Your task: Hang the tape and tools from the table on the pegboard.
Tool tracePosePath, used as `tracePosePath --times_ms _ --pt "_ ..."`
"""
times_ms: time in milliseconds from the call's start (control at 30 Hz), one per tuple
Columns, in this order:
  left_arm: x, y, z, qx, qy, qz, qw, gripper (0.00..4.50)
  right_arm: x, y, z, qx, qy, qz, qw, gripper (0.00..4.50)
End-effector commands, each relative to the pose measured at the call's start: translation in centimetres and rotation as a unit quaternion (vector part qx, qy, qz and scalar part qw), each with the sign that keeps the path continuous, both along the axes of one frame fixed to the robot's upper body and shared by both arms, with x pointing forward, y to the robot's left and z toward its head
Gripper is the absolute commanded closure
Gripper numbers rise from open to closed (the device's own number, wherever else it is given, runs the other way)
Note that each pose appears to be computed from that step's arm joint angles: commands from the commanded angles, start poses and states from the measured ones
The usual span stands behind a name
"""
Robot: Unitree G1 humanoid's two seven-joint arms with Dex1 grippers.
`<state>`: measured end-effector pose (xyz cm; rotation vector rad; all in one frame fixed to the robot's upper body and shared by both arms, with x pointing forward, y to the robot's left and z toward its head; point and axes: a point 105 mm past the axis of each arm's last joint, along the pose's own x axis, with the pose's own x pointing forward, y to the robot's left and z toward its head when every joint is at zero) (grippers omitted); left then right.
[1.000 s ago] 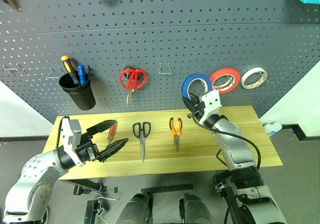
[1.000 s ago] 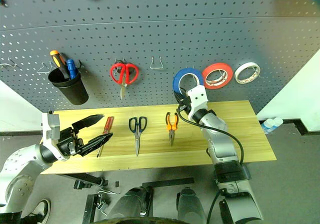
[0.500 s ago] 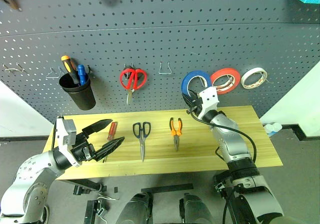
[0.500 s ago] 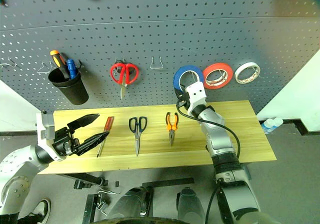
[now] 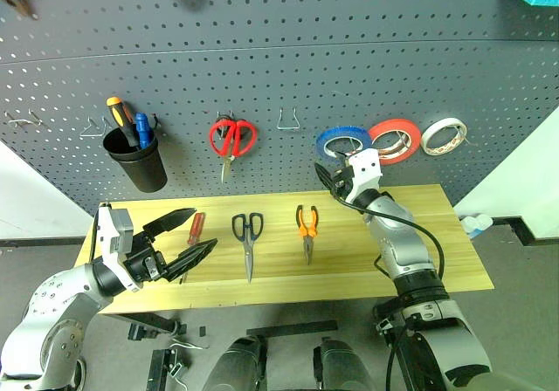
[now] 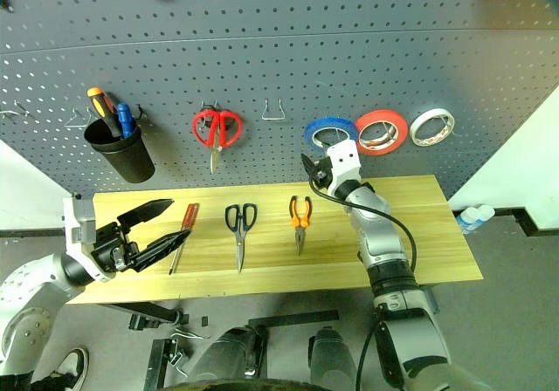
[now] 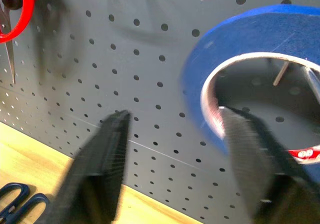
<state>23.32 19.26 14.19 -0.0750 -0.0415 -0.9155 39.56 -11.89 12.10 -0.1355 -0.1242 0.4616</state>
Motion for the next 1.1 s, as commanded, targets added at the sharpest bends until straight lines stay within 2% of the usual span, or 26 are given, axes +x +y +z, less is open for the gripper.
tracePosePath --times_ms 33,167,367,433,533,667,833,967,1100 --pt "0.0 0.3 0.9 0.001 -0.017 0.005 1.000 0.00 0.3 -0.1 1.6 0.007 -0.025 -0.004 1.000 0.15" --pt "0.0 0.3 0.7 0.005 -0.012 0.005 1.000 0.00 0.0 0.2 1.1 0.002 -0.010 0.009 1.000 0.05" --pt "-0.7 0.3 -0.8 0.029 0.013 -0.003 0.999 0.00 -2.0 1.0 0.1 -0.002 0.033 0.066 0.997 0.05" --pt "-0.9 0.2 -1.1 0.031 0.021 -0.006 0.999 0.00 -3.2 1.5 -0.6 -0.007 0.059 0.103 0.993 0.05" --pt "-1.6 0.4 -2.1 0.048 0.041 -0.017 0.998 0.00 -6.8 2.3 -2.5 -0.035 0.126 0.193 0.972 0.05" --pt "-1.8 0.8 -2.5 0.056 0.048 -0.011 0.997 0.00 -8.9 2.5 -3.0 -0.040 0.166 0.223 0.960 0.05" --pt "-1.9 0.9 -2.9 0.057 0.052 -0.006 0.997 0.00 -9.2 3.4 -4.0 -0.037 0.193 0.196 0.961 0.05" --pt "-2.0 0.8 -3.1 0.057 0.054 -0.004 0.997 0.00 -8.1 3.9 -4.8 -0.043 0.198 0.141 0.969 0.05" --pt "-2.1 0.9 -3.4 0.056 0.057 0.007 0.997 0.00 -6.2 4.3 -5.7 -0.039 0.190 0.047 0.980 0.05"
